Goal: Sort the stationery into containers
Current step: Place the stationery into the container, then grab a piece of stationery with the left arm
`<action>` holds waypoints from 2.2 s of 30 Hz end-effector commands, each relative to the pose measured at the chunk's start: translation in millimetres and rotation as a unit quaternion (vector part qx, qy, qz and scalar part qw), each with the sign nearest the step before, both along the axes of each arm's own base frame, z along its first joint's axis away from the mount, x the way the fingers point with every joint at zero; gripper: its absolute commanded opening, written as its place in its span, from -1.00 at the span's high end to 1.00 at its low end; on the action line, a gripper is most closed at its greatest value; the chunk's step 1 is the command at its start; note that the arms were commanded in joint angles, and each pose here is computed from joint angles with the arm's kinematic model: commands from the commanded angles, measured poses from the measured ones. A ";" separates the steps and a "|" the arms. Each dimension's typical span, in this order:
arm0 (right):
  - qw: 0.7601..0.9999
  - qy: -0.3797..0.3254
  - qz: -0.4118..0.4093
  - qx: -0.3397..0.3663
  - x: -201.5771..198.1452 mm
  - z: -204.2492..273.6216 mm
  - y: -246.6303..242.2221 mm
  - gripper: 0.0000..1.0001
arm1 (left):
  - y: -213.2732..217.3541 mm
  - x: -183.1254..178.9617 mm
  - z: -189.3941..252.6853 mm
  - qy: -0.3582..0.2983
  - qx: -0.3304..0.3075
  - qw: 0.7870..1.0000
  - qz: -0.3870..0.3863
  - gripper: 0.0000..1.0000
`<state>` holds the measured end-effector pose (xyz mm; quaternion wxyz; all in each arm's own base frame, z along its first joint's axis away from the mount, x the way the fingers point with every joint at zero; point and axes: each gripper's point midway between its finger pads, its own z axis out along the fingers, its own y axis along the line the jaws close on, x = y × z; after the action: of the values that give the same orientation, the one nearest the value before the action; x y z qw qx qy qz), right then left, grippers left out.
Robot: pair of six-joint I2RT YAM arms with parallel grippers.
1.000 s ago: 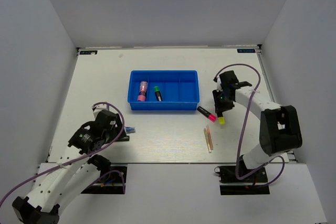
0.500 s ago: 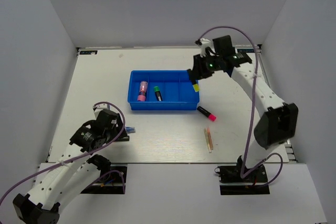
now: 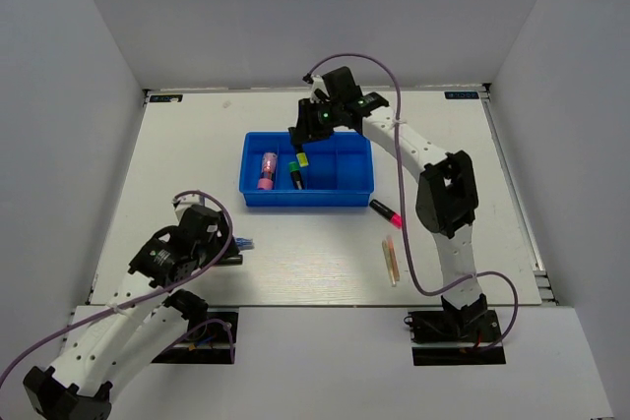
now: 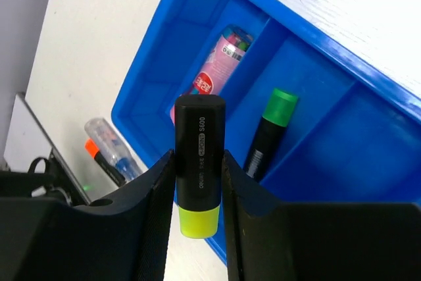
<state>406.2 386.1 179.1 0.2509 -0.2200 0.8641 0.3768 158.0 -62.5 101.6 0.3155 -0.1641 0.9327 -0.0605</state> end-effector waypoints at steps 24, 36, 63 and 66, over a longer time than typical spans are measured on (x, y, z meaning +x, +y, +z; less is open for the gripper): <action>0.992 -0.032 -0.111 -0.045 26.1 -56.7 30.9 0.20 | 1.8 5.3 -19.7 -0.018 -0.077 0.986 0.147 0.15; 0.995 -0.081 -0.061 -0.008 -9.8 15.2 13.2 0.11 | 19.2 3.3 -23.6 -0.008 -0.063 0.956 0.288 -0.37; 0.977 -0.201 -0.026 -0.068 -124.8 26.3 -159.7 0.35 | 12.7 10.6 -91.5 0.071 -0.066 0.895 0.436 -0.14; 0.980 -0.187 -0.035 -0.065 -126.2 21.3 -166.3 0.35 | 15.5 8.5 -96.1 0.080 -0.058 0.891 0.443 -0.14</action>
<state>277.3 222.3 195.1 0.3927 -0.2750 0.8388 0.2578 169.5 -44.8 15.1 0.2438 -0.5676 0.7850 0.0459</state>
